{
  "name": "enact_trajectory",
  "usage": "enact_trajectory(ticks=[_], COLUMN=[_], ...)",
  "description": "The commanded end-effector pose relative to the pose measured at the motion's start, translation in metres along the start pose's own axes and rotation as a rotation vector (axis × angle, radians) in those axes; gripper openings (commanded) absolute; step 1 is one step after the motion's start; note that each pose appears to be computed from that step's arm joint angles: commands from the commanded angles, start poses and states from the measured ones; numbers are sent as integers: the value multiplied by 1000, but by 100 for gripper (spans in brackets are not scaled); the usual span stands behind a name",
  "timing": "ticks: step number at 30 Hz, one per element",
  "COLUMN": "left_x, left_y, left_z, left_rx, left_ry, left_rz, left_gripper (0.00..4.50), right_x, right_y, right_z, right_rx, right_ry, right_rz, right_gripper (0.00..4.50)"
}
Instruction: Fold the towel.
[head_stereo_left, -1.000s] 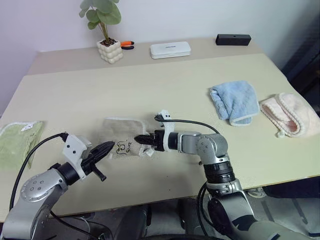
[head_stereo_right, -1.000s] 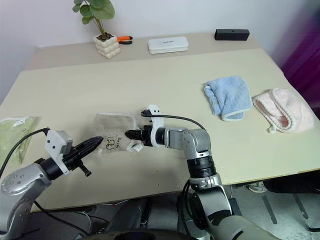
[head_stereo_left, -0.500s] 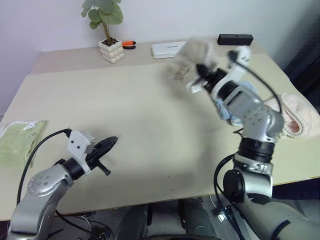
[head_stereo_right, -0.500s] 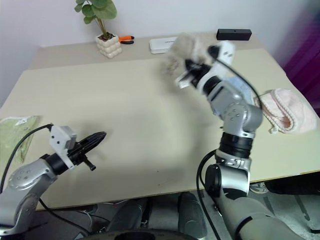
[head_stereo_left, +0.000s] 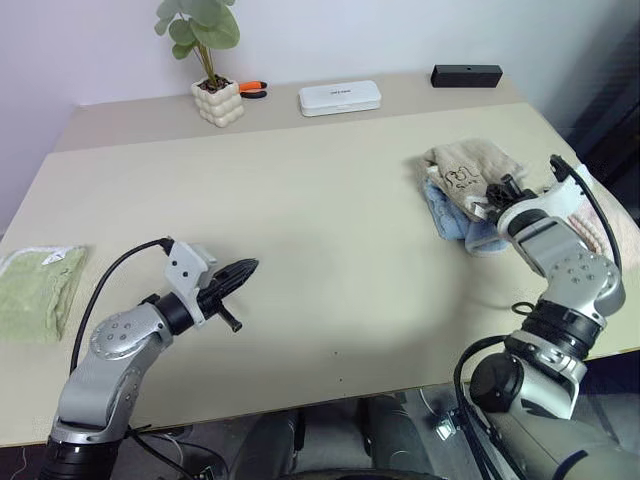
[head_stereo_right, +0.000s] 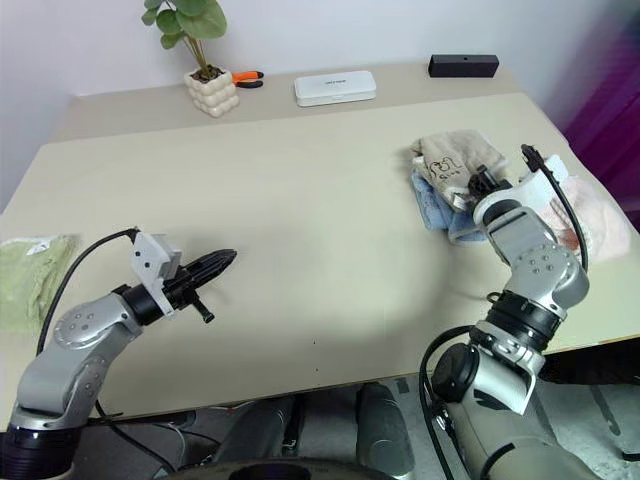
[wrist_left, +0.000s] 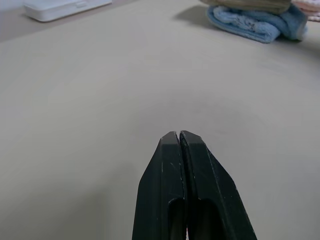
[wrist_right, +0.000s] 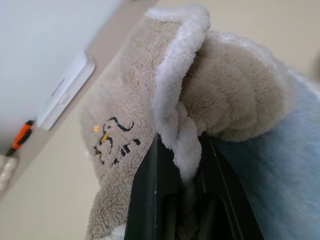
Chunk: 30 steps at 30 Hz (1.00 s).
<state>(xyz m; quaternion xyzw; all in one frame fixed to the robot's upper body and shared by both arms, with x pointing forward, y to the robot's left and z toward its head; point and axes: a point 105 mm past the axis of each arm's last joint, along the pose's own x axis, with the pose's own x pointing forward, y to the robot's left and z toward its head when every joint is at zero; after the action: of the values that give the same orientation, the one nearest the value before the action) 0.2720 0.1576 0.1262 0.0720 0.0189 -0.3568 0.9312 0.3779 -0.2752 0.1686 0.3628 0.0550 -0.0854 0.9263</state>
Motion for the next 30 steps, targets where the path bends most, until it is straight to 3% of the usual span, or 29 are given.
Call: enact_trajectory(ticks=[1,2,5,9,11,15,18,22,25,28,30], left_x=[1,2,6,8,7,-4,-16,-27,-47,-59,-62], left_y=[-3,-3,-5,-5,2,36,58,69,79,78,75], left_z=[4,3,2,2,1,3,5,4,3,1,0], left_rx=[15,14,10,9,20,58,96,133,157,157,146], left_ry=[-21,-20,-20,-22,-22,-30,-30,-14,15,39,44], left_rz=[-14,-18,-35,-42,-16,127,223,275,317,322,319], left_gripper=[0,0,0,0,0,0,0,0,0,0,0], right_x=[-10,-11,-15,-20,-27,-39,-42,-46,-60,-66,-67], right_y=[6,5,4,6,6,26,56,85,103,99,93], right_z=[12,12,14,27,47,80,79,50,-22,-56,-64], right_rx=[8,14,30,-9,-147,-480,-687,-878,-1067,-1142,-1161], right_ry=[-54,-55,-62,-112,-191,-321,-328,-239,-3,127,174], right_rz=[16,15,18,26,11,56,211,438,775,924,962], right_gripper=[1,1,111,308,408,408,408,408,408,408,408])
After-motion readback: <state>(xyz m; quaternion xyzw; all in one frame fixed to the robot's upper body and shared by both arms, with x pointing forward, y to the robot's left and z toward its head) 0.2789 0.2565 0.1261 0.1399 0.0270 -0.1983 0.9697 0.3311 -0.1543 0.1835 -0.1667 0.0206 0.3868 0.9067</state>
